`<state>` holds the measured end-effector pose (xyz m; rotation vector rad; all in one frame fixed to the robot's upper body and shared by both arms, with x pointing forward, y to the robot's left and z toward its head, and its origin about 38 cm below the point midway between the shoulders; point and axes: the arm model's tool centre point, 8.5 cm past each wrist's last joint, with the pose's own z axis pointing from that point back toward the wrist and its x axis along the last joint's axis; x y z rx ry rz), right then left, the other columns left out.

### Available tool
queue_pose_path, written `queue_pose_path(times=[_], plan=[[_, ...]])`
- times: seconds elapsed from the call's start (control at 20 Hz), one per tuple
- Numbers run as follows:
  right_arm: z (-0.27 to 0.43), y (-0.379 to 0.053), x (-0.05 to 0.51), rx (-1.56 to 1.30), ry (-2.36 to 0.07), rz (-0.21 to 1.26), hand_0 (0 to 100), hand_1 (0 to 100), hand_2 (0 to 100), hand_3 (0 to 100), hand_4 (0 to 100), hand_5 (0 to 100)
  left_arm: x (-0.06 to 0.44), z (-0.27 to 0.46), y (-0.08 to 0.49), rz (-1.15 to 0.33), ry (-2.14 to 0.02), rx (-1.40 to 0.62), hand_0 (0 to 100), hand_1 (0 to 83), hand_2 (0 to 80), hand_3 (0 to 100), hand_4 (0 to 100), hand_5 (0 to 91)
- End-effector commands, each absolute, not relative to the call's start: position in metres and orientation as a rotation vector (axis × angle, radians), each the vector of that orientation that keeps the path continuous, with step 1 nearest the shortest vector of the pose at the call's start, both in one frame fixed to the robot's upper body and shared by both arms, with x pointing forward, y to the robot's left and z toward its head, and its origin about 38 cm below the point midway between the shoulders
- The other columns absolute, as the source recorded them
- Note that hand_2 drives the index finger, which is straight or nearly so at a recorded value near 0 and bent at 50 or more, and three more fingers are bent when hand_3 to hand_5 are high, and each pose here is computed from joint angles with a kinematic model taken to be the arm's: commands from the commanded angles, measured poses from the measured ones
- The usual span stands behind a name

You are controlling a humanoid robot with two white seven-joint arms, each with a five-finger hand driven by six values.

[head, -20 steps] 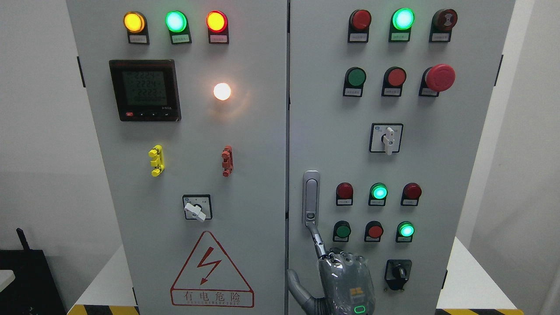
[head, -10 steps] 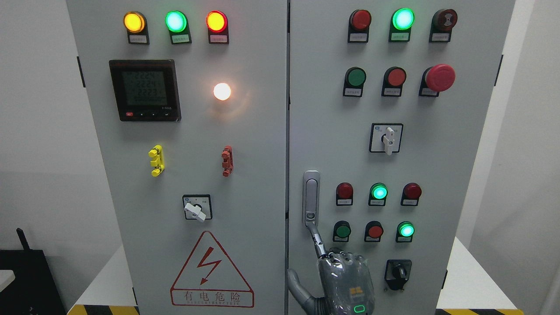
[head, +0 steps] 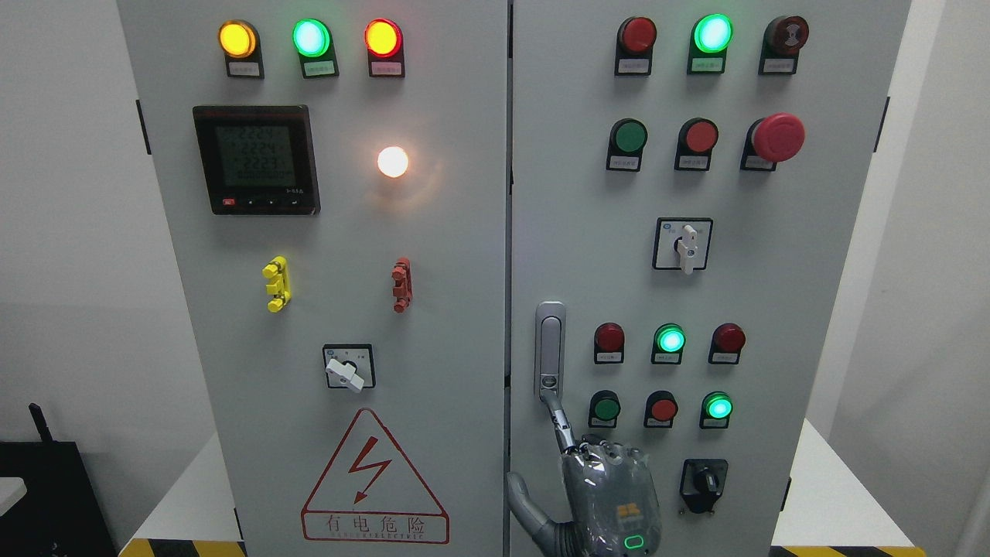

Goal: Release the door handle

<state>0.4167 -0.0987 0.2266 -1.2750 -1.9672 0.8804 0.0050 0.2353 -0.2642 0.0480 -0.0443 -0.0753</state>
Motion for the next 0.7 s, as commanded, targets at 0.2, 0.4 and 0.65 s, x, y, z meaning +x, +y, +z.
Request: queue_pose_path(times=[0.2, 0.4, 0.65], plan=[[0.2245, -0.0966, 0.4169, -1.265, -1.963, 0.878, 37, 21, 0, 100, 90, 99, 0.0041, -0.2640, 0.2352, -0.074, -0.041, 0.047, 12, 38.9, 0.0, 0, 0, 0.0], [0.2245, -0.0968, 0.4181, -1.264, -1.959, 0.882, 37, 21, 0, 100, 91, 99, 0.0042, -0.2640, 0.2352, -0.074, -0.043, 0.047, 12, 38.9, 0.0, 0, 0, 0.0], [0.2219, -0.0962, 0.4178, -1.253, -1.948, 0.893, 37, 22, 0, 100, 91, 99, 0.0041, -0.2640, 0.2352, -0.074, -0.041, 0.047, 12, 38.9, 0.0, 0, 0, 0.0]])
